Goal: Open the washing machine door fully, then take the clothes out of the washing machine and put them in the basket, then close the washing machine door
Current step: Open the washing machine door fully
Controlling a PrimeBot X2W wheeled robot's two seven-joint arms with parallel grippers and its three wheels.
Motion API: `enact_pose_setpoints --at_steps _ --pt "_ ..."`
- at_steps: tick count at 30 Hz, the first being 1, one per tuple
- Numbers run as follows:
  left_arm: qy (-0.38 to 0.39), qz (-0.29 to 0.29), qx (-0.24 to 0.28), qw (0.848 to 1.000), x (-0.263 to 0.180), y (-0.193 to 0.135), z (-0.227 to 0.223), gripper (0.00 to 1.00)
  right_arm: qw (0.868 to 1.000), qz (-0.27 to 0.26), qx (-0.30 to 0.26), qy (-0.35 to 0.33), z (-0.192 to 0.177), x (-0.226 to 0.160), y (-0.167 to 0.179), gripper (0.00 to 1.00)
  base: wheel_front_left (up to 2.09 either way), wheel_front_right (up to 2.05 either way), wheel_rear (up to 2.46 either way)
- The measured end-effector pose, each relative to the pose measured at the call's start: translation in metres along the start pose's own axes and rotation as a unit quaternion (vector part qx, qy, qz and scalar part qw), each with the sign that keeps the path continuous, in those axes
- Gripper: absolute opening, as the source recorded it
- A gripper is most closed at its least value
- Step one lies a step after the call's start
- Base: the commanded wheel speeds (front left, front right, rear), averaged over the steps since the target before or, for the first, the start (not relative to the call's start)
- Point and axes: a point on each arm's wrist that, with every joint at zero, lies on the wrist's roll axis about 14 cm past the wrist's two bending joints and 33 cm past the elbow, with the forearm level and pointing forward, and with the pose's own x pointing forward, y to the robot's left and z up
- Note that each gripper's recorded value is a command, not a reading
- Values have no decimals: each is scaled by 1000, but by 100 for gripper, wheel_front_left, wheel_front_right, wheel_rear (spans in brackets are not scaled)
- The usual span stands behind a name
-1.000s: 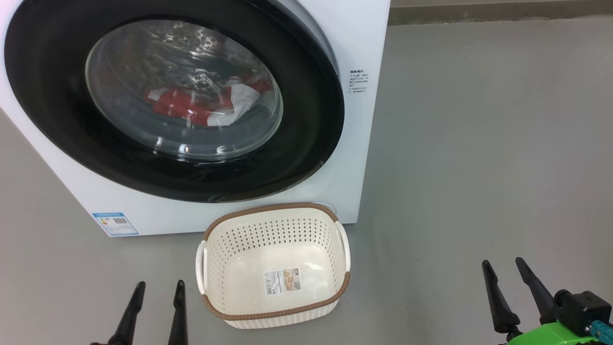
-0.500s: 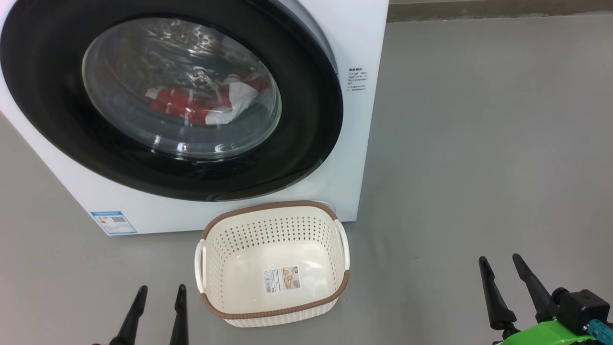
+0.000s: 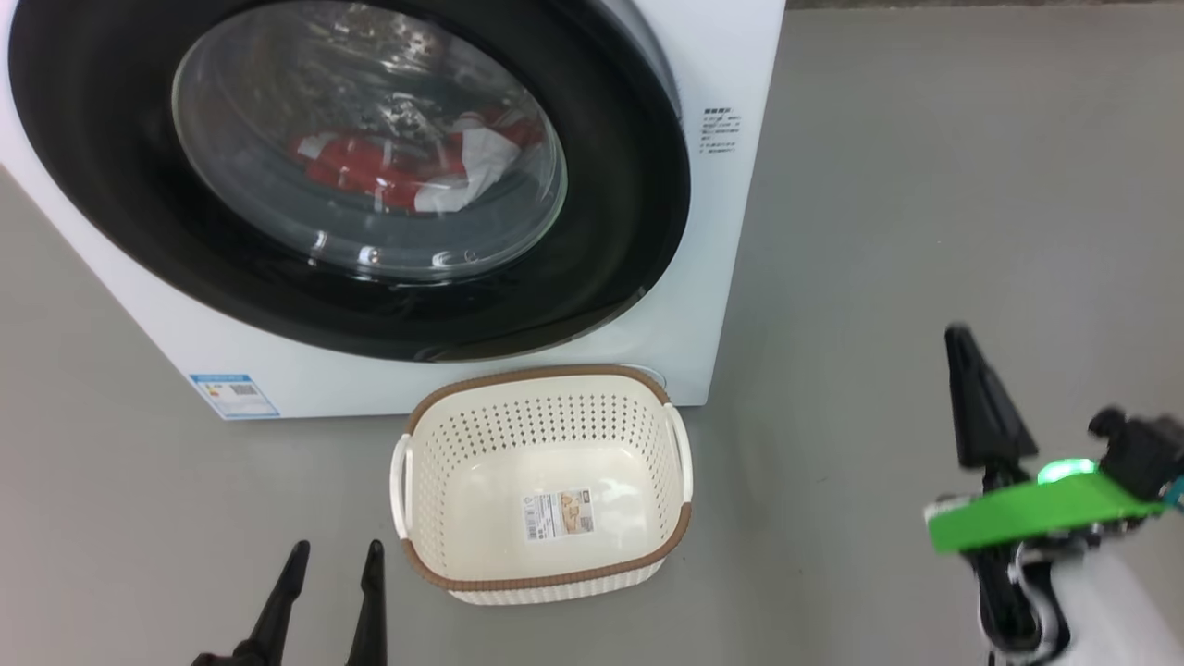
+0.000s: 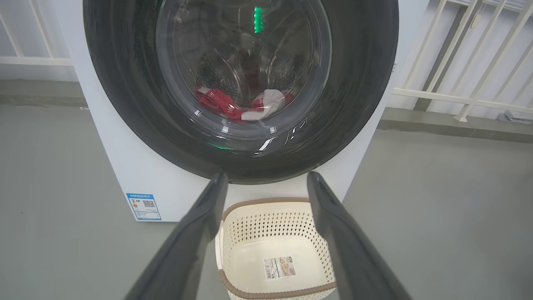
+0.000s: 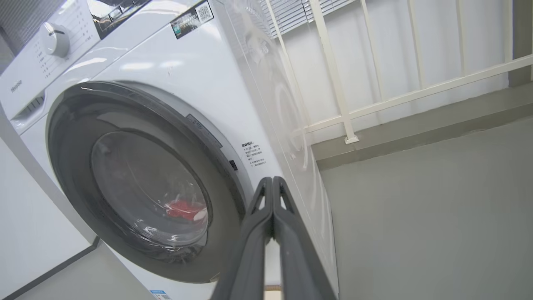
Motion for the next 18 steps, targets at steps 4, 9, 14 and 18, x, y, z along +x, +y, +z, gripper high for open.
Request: enact_pose_setpoints --at_steps 4,9,14,18 --pt "-6 0 0 1000 9 -2 3 100 998 29 39 -31 18 33 20 0 0 0 0" --pt "-3 8 -6 1000 16 3 2 100 995 60 60 -53 36 70 34 0 0 0 0" --pt "-4 11 -17 1000 26 4 1 100 993 97 56 -47 37 101 49 0 0 0 0" --pt "2 16 -20 1000 33 7 -4 100 989 122 77 -44 38 125 61 0 0 0 0"
